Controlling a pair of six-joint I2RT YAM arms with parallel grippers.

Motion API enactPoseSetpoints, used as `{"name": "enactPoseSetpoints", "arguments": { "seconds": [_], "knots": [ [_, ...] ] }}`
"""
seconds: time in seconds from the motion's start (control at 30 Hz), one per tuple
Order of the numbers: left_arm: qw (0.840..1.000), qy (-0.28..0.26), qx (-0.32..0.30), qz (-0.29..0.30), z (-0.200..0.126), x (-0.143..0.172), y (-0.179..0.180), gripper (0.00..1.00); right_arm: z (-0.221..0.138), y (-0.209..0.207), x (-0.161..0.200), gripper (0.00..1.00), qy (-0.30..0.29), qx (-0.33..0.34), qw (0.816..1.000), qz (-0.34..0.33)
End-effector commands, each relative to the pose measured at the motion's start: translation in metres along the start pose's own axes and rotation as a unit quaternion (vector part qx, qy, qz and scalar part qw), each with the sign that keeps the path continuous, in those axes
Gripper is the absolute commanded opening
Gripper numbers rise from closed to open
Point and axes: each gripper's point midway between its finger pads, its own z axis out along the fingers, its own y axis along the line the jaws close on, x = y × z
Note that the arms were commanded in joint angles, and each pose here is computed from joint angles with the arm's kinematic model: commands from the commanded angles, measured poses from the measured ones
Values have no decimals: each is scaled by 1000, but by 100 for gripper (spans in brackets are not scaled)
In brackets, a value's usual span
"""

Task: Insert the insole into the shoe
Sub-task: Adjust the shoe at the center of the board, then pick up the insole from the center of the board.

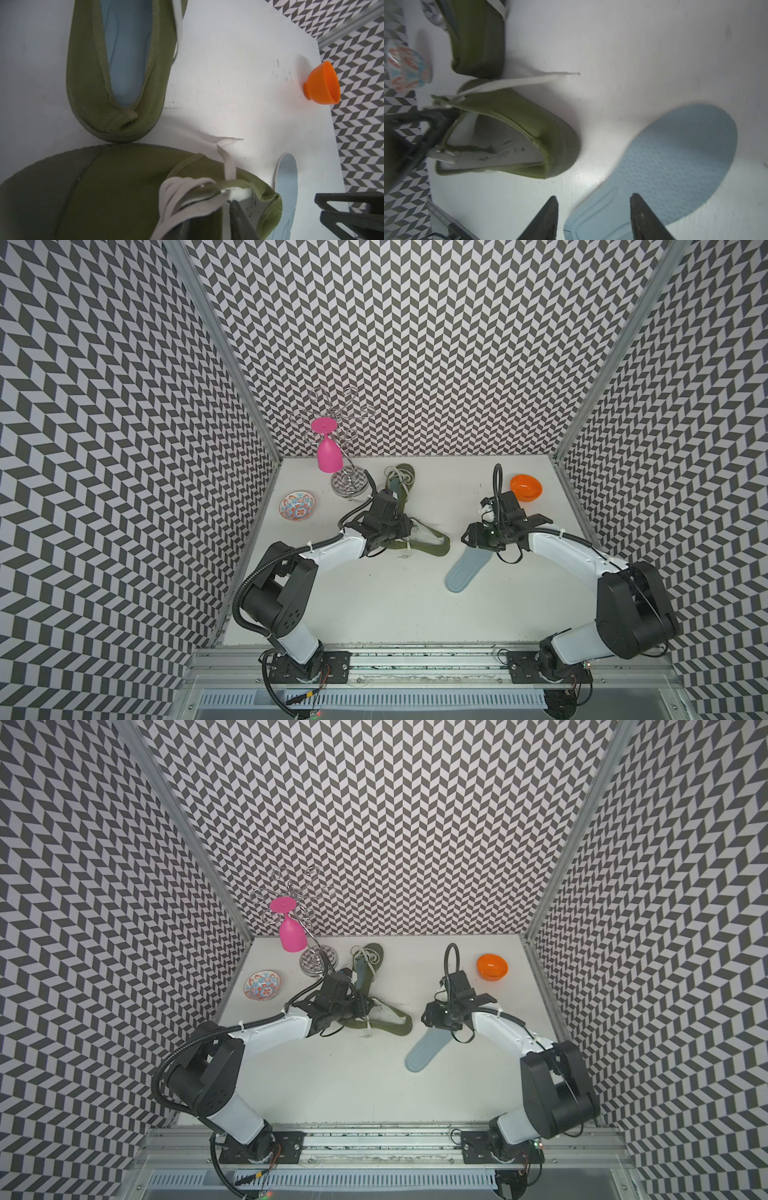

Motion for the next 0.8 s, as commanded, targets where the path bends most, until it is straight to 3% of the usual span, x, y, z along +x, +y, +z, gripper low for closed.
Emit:
{"name": "enactPoseSetpoints", "arguments": {
  "seconds": [0.0, 0.13, 0.47, 0.63, 0.77],
  "knots": [
    [999, -37, -7, 27, -24, -23, -12, 37, -10, -14, 6, 53, -18, 28, 999, 18],
    [997, -51, -6, 53, -45, -32, -20, 38, -6, -28, 22, 52, -3, 49, 998, 24],
    [985, -77, 14, 151, -83, -42, -84, 40, 19, -41, 45, 47, 14, 41, 997, 57],
    [982, -66, 31, 172, -77, -38, -105, 40, 32, -47, 49, 40, 13, 42, 996, 80],
    [980, -44, 32, 191, -62, -27, -114, 40, 37, -59, 52, 28, 12, 68, 994, 88]
  ]
}}
